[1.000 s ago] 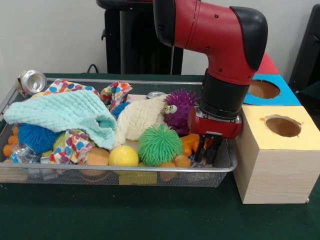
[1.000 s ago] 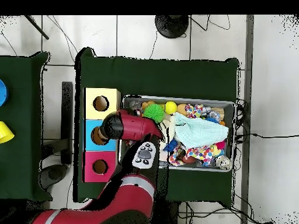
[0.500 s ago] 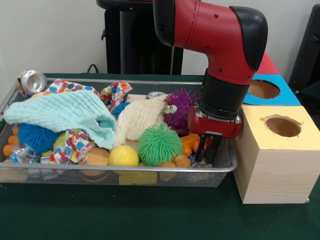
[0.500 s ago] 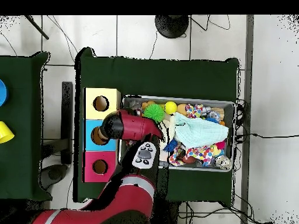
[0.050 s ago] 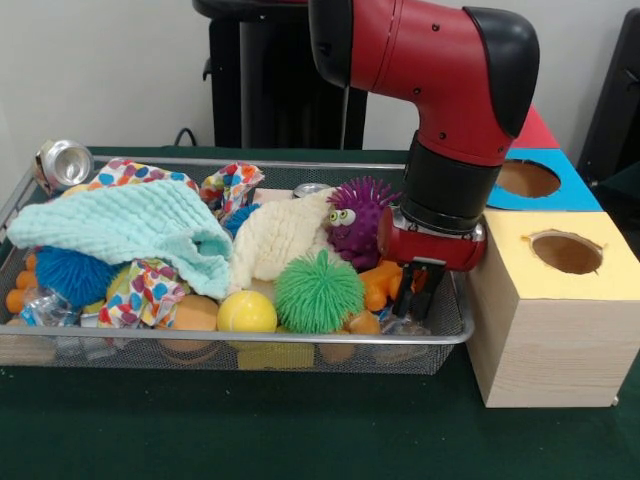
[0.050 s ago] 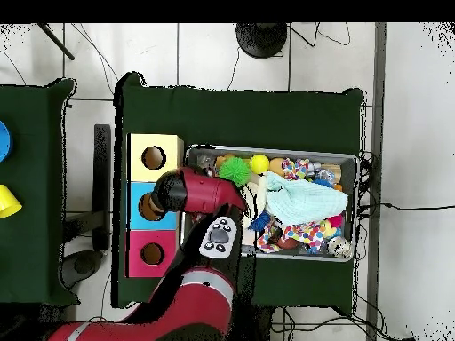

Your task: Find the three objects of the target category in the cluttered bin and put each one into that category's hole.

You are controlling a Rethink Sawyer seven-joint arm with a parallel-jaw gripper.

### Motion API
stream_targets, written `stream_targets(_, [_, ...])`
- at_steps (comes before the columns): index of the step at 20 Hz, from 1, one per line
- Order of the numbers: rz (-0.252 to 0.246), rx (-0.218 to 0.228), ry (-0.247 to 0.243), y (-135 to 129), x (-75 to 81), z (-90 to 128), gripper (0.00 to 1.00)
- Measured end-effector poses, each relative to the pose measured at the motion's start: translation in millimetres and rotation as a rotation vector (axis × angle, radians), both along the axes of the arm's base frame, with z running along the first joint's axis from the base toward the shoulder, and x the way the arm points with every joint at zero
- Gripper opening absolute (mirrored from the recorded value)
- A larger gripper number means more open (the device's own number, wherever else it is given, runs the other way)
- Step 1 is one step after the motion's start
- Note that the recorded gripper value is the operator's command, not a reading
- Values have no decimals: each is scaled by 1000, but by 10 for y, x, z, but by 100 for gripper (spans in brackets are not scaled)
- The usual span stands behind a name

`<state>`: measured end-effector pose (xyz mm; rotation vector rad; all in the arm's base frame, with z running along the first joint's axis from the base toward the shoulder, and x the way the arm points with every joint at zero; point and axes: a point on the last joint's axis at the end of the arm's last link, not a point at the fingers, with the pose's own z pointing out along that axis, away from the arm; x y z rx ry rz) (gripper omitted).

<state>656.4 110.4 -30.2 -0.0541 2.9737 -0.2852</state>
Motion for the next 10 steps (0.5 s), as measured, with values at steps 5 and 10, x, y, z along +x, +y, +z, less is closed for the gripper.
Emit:
stream_targets(5, [-7,-5,40,-10,-28,119,0])
stream_targets(10, [-12,-4,76,15,-44,272,0])
